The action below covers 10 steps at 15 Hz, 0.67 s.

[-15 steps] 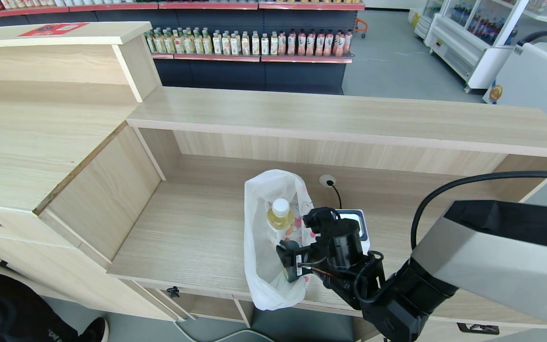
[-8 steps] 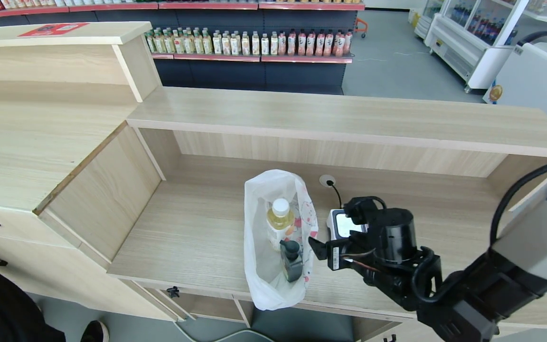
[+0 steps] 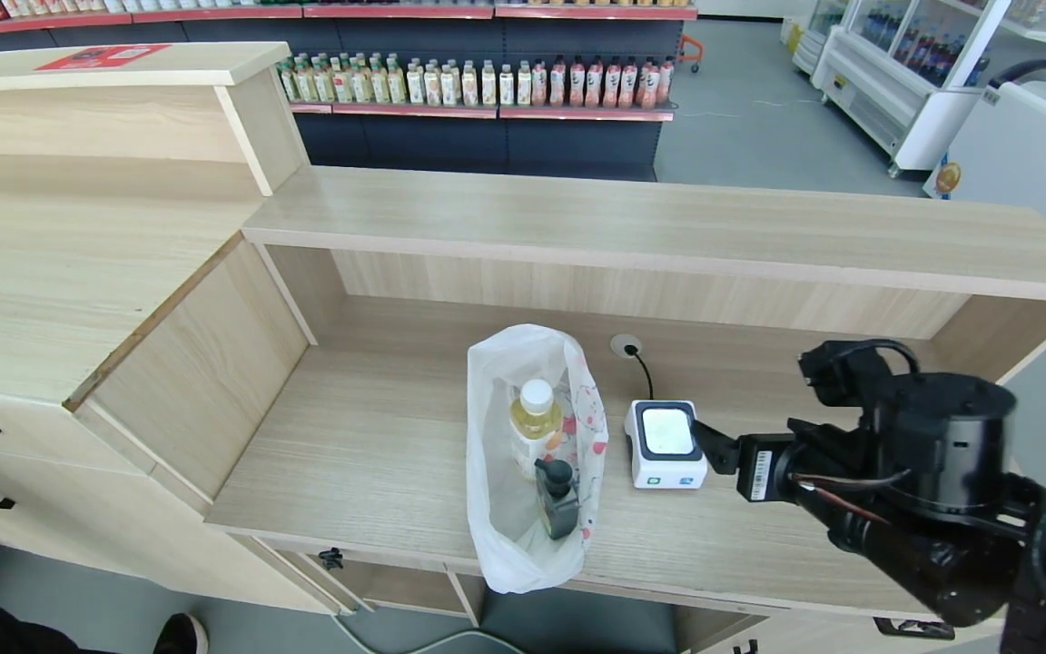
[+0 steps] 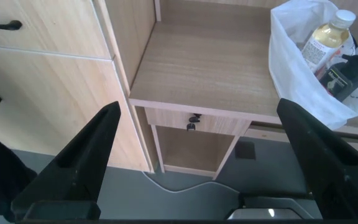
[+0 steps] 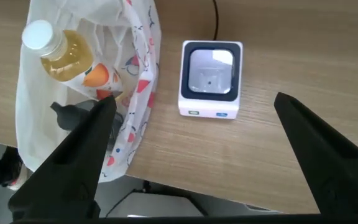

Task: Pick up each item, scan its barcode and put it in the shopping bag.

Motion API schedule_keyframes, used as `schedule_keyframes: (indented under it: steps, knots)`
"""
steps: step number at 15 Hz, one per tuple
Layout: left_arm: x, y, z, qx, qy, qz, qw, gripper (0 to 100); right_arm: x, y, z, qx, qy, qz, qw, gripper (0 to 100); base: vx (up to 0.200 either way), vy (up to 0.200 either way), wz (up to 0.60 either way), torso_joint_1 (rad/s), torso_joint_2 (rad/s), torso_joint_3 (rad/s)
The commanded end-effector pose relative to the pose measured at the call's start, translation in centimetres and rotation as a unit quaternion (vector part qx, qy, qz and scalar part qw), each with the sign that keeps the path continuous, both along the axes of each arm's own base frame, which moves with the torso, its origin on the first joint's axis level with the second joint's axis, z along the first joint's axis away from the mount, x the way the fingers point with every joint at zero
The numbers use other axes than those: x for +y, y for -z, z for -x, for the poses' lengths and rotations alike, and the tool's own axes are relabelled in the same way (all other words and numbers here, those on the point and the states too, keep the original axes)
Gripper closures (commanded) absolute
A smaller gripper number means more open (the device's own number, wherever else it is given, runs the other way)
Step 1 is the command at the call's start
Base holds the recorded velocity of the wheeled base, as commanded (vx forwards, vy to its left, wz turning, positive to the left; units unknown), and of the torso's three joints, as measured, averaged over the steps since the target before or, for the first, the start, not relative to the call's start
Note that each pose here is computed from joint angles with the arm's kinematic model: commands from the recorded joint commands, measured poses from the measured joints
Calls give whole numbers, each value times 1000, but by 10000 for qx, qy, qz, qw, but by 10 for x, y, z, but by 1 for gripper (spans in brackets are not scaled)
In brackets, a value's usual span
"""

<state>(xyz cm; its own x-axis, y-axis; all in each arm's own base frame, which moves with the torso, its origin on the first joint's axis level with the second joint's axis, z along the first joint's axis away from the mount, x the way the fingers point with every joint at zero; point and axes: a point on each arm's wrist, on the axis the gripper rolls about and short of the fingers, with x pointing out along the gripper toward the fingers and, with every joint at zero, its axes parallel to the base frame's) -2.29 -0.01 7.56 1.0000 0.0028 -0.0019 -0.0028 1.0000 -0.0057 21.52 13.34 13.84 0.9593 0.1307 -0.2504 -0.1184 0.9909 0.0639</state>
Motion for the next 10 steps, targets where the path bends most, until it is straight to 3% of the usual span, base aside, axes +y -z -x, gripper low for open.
schedule_keyframes:
  steps: [1,6,8,10]
  knots:
    - [0,0,0,-2,-2,10,10000,0,-26,-19,25,-321,218,-201,9990,0,0,0,0,0,0,0]
    - [0,0,0,-2,-2,2,10000,0,-66,-30,60,-619,486,-127,9968,0,0,0,0,0,0,0]
    - [0,0,0,-2,-2,10,10000,0,-99,-36,91,-468,491,210,9975,0,0,0,0,0,0,0]
    - [0,0,0,6,-2,2,10000,0,-125,-20,141,-271,616,312,9972,0,0,0,0,0,0,0]
